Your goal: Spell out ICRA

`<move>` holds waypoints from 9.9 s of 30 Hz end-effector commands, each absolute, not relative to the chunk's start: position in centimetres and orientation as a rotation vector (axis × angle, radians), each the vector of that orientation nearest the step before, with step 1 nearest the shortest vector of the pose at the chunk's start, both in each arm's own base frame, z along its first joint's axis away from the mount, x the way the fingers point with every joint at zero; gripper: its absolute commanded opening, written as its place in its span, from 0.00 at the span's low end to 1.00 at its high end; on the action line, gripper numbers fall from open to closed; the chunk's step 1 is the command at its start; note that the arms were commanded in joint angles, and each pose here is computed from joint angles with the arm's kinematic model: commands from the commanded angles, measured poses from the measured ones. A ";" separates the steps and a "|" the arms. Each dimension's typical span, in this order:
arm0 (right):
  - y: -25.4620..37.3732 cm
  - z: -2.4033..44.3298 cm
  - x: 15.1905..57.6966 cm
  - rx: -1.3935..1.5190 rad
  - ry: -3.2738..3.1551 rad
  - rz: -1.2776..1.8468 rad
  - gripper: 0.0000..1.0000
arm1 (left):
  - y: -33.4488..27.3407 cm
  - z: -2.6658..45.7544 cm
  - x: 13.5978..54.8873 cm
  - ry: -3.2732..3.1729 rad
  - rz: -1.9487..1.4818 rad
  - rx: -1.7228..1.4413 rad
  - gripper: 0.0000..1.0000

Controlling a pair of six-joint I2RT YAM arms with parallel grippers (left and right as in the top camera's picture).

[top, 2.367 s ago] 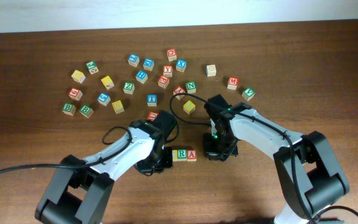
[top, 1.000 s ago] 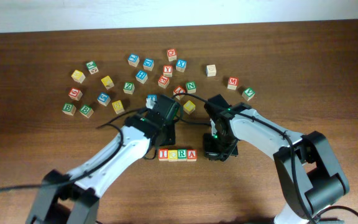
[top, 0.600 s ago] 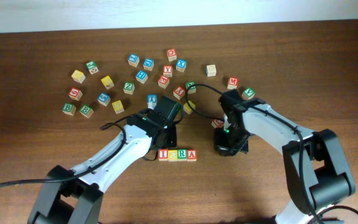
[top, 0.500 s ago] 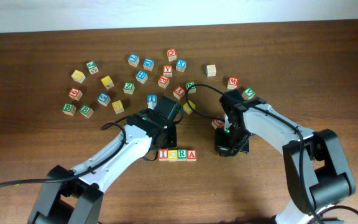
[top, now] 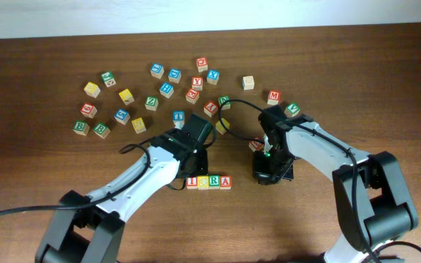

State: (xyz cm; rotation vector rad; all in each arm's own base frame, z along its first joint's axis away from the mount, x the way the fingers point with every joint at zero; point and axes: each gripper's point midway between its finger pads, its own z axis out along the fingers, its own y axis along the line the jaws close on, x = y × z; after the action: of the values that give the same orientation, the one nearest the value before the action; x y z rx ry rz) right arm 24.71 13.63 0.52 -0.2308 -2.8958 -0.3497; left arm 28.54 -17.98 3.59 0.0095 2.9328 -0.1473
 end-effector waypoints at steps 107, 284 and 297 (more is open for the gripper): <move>21.6 0.3 23.9 0.011 -2.966 -0.461 0.04 | -16.8 1.5 20.6 3.229 -0.194 -0.088 0.00; 4.8 22.6 19.0 0.134 -4.211 -0.793 0.98 | -8.4 22.7 24.0 2.455 -0.369 -0.190 0.99; 4.2 19.7 22.2 0.332 -4.499 -0.755 0.98 | -8.4 22.7 24.0 2.455 -0.369 -0.190 0.99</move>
State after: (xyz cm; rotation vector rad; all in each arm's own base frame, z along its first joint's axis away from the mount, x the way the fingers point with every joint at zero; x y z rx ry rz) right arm 21.86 4.43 20.31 0.3292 -4.4767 -0.7934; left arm 23.84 -8.61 22.21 -0.1866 2.4706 -0.3786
